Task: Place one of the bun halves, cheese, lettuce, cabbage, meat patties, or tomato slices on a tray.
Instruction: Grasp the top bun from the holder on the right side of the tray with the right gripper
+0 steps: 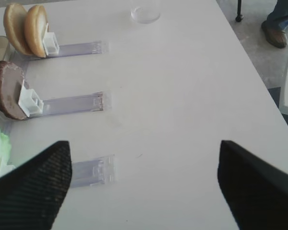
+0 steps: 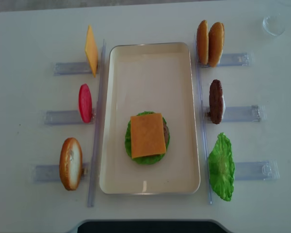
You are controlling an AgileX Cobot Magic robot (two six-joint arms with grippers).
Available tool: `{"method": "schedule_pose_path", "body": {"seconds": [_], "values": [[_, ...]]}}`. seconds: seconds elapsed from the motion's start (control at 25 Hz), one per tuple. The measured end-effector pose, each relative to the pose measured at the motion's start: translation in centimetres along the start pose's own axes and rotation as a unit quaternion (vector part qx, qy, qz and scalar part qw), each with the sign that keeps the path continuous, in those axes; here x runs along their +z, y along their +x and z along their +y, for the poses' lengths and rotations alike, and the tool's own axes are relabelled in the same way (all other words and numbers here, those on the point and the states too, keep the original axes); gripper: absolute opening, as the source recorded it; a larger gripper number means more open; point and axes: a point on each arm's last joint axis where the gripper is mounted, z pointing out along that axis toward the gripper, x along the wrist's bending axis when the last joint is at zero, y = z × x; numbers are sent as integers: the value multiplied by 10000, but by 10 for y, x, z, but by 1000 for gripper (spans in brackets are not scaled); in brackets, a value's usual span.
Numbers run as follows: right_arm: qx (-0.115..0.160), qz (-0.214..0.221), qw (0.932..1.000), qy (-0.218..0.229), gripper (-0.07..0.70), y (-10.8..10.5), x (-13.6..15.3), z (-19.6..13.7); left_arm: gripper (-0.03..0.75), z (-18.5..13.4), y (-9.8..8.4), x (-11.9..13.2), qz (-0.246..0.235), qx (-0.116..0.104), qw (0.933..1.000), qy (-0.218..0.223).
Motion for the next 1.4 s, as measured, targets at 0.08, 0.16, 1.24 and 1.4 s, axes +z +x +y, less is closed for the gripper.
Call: {"method": "schedule_pose_path", "body": {"seconds": [0.08,0.16,1.24,1.4], "values": [[-37,-79,10000,-7,587,-1,0,0,140,0,0,0,0,0,10000,0],[-62,-131,9999,-12,587,-2,0,0,140,0,0,0,0,0,10000,0],[8,-297,9726,2307,587,18,135,204,140,0,0,0,0,0,10000,0],[-48,-345,9637,2646,587,20,167,221,140,0,0,0,0,0,10000,0]]}}
